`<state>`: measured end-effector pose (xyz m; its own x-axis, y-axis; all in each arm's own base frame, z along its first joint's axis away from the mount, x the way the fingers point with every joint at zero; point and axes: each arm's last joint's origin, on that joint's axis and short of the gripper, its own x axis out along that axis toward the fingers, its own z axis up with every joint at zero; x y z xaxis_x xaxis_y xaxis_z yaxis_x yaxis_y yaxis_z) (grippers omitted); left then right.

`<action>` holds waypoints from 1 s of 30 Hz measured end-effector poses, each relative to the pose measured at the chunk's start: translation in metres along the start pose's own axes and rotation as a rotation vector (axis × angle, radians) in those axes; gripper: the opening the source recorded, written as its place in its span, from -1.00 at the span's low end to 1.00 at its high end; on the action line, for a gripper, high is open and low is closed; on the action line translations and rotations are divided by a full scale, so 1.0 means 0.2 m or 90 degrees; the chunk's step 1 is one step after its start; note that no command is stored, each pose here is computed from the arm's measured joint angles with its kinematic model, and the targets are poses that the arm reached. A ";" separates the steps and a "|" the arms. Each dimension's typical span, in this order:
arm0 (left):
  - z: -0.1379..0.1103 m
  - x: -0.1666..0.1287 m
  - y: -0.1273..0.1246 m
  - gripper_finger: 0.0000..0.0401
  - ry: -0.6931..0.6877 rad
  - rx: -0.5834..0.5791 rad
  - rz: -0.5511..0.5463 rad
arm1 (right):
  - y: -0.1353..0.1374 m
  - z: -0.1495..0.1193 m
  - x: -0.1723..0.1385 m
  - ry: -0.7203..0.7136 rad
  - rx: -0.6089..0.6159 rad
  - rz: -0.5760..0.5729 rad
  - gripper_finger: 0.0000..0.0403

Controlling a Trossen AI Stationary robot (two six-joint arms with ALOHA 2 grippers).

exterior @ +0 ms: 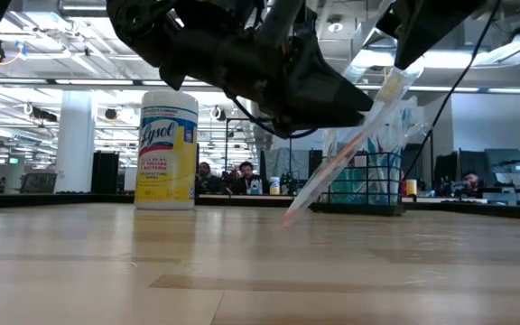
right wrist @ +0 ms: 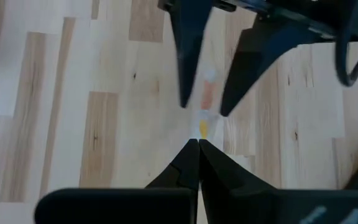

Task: Pick & Place toothbrushing station
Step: Put the orange toothbrush into the black wire organizer

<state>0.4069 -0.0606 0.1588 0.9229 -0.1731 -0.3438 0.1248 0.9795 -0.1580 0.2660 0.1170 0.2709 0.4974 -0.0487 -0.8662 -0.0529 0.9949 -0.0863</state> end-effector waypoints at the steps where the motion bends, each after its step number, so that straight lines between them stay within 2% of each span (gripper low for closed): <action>1: 0.00 0.00 0.00 -0.25 -0.001 0.000 0.007 | 0.00 0.00 0.00 0.000 0.000 0.000 -1.00; 12: 0.04 0.01 -0.04 -0.25 -0.022 0.086 0.010 | 0.00 0.01 0.00 -0.008 -0.004 0.001 -1.00; 16: 0.06 0.01 -0.04 -0.25 -0.025 0.085 0.007 | -0.01 0.01 0.00 -0.010 -0.005 0.001 -1.00; 24: 0.01 0.03 -0.02 -0.25 0.012 0.085 0.015 | -0.01 0.02 0.00 -0.018 -0.006 0.002 -1.00; 30: -0.02 0.10 -0.01 -0.26 0.017 0.102 0.019 | -0.01 0.03 0.00 -0.028 -0.012 0.005 -1.00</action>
<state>0.4240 -0.0666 0.1477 0.9175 -0.1436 -0.3710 0.1552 0.9879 0.0014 0.2710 0.1159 0.2729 0.5350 -0.0369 -0.8441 -0.0734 0.9932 -0.0900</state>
